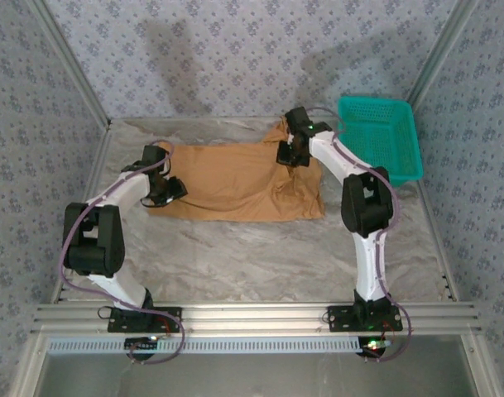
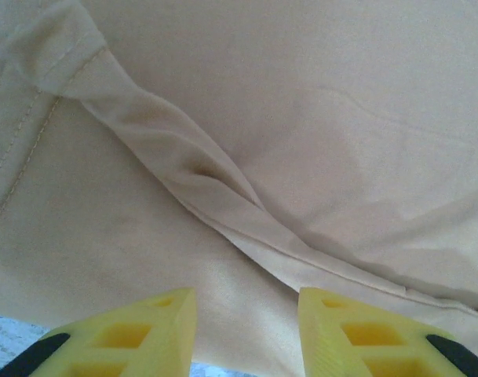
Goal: Fold the inside-out t-shirt
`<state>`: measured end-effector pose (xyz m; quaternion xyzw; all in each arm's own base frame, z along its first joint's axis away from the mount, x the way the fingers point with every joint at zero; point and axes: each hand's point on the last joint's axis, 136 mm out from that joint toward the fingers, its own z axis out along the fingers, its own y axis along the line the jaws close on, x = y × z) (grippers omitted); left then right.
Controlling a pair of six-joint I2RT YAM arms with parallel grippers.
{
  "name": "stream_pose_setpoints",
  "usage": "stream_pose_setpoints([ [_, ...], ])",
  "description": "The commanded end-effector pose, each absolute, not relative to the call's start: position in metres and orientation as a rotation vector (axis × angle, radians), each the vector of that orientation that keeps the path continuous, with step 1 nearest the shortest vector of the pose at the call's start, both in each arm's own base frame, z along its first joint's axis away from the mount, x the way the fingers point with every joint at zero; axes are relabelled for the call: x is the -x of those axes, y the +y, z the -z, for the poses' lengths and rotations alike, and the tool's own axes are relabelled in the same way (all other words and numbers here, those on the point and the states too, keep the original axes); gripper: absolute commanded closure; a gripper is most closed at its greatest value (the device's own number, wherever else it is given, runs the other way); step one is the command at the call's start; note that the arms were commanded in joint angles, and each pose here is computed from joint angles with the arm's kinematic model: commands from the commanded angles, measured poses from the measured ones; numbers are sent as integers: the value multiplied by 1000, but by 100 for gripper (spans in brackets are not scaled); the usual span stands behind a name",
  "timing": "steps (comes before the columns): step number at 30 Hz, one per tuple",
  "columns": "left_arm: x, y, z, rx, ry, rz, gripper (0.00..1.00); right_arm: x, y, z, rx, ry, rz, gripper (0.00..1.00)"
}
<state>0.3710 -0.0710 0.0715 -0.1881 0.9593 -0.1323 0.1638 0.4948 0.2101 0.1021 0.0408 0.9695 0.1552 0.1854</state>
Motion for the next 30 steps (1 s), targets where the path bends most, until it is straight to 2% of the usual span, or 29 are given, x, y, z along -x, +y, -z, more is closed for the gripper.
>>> stream_pose_setpoints([
  [1,-363,-73,-90,519,2709,410,62,-495,231,-63,-169,2853,-548,76],
  [2,-363,-73,-95,520,2696,415,61,-498,234,-64,-175,2853,-562,67],
  [5,-364,-76,-109,518,2656,445,62,-489,238,-79,-128,2841,-574,57],
  [10,-374,-86,-117,510,2603,519,64,-453,220,-118,-71,2773,-544,52],
  [13,-384,-91,-107,512,2591,557,65,-434,208,-119,-80,2737,-533,49],
  [22,-405,-67,-49,659,2648,604,66,-411,208,-36,-197,2886,-575,49],
  [30,-362,-41,-8,908,2703,614,64,-365,197,-6,-211,3013,-515,50],
])
